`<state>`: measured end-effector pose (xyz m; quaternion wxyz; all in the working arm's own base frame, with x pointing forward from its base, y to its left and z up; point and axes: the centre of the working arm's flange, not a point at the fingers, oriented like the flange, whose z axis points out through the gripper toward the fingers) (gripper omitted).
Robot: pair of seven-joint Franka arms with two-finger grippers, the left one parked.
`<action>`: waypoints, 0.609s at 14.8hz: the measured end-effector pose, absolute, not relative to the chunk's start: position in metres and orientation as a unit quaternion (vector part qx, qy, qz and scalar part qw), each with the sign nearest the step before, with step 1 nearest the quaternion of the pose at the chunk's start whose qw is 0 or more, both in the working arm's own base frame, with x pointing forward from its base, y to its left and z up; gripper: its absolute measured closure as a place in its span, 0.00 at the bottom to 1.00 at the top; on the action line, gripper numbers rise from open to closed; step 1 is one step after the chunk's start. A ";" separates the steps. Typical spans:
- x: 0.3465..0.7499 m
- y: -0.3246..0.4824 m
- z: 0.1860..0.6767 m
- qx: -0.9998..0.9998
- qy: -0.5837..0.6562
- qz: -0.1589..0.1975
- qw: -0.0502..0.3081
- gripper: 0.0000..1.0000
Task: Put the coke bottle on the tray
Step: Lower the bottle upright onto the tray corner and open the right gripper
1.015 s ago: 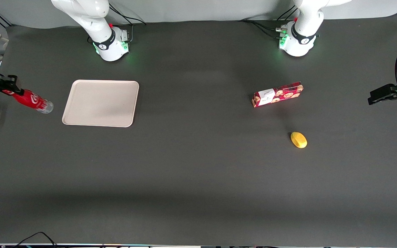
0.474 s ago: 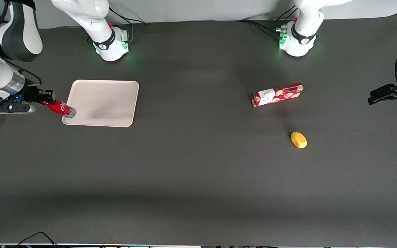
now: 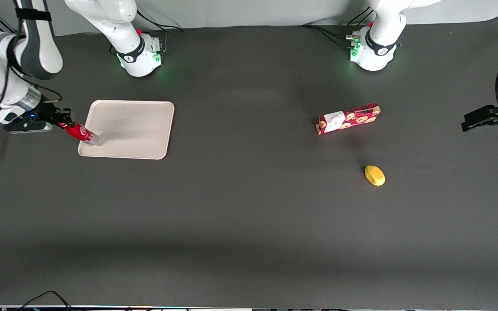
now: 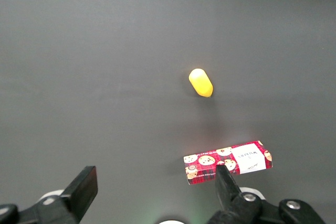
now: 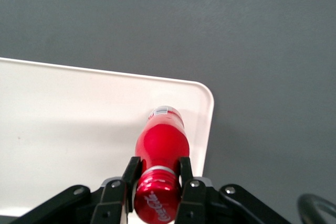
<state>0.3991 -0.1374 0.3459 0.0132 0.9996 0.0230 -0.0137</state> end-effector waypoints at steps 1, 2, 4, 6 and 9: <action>0.395 -0.134 0.338 0.999 0.025 -0.013 0.013 0.65; 0.391 -0.132 0.332 0.999 0.027 -0.015 0.013 0.65; 0.388 -0.130 0.327 0.999 0.027 -0.017 0.012 0.65; 0.386 -0.129 0.324 0.999 0.028 -0.014 0.012 0.65; 0.384 -0.129 0.321 0.999 0.031 -0.016 0.012 0.64</action>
